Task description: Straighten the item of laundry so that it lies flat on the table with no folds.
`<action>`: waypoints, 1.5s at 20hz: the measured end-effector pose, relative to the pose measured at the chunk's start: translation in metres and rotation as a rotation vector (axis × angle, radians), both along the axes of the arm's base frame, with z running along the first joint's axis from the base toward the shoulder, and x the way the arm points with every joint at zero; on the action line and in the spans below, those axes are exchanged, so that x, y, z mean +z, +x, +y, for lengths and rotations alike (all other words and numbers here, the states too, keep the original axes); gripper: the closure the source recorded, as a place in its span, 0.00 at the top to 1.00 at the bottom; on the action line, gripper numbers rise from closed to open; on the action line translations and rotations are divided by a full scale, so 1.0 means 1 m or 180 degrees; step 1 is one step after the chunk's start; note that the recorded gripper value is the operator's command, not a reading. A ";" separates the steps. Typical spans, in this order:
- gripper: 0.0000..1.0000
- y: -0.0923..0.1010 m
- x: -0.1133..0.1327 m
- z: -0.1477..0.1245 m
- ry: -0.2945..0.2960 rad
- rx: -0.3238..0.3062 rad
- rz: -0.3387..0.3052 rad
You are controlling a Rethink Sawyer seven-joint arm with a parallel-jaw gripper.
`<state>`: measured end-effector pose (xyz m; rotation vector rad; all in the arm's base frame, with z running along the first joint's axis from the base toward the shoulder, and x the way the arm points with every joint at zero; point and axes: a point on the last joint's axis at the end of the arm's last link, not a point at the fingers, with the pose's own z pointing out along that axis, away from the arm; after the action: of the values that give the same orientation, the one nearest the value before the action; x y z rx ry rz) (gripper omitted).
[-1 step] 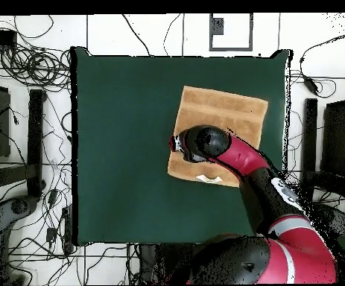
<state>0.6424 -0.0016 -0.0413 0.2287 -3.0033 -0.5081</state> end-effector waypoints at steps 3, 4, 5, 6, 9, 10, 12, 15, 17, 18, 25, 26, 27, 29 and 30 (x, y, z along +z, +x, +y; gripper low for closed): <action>1.00 -0.009 -0.001 0.008 0.0082 0.0064 0.0185; 1.00 -0.011 -0.001 0.009 0.0096 0.0072 0.0214; 1.00 -0.012 -0.001 0.010 0.0110 0.0077 0.0239; 1.00 -0.014 -0.002 0.011 0.0138 0.0082 0.0289; 1.00 -0.015 -0.002 0.012 0.0176 0.0061 0.0339; 1.00 -0.015 -0.002 0.012 0.0177 0.0058 0.0340; 1.00 -0.015 -0.002 0.012 0.0180 0.0050 0.0343; 1.00 -0.015 -0.002 0.012 0.0172 0.0054 0.0342; 1.00 -0.016 -0.001 0.014 0.0110 0.0092 0.0338; 1.00 -0.017 0.000 0.015 0.0094 0.0103 0.0334; 1.00 -0.026 0.005 0.033 -0.0363 0.0444 0.0200; 1.00 -0.027 0.006 0.035 -0.0418 0.0489 0.0188; 1.00 -0.029 0.007 0.038 -0.0510 0.0556 0.0170; 1.00 -0.031 0.008 0.040 -0.0631 0.0635 0.0133; 1.00 -0.032 0.009 0.040 -0.0685 0.0663 0.0107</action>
<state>0.6104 0.0384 -0.0326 0.5024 -2.9243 -0.1663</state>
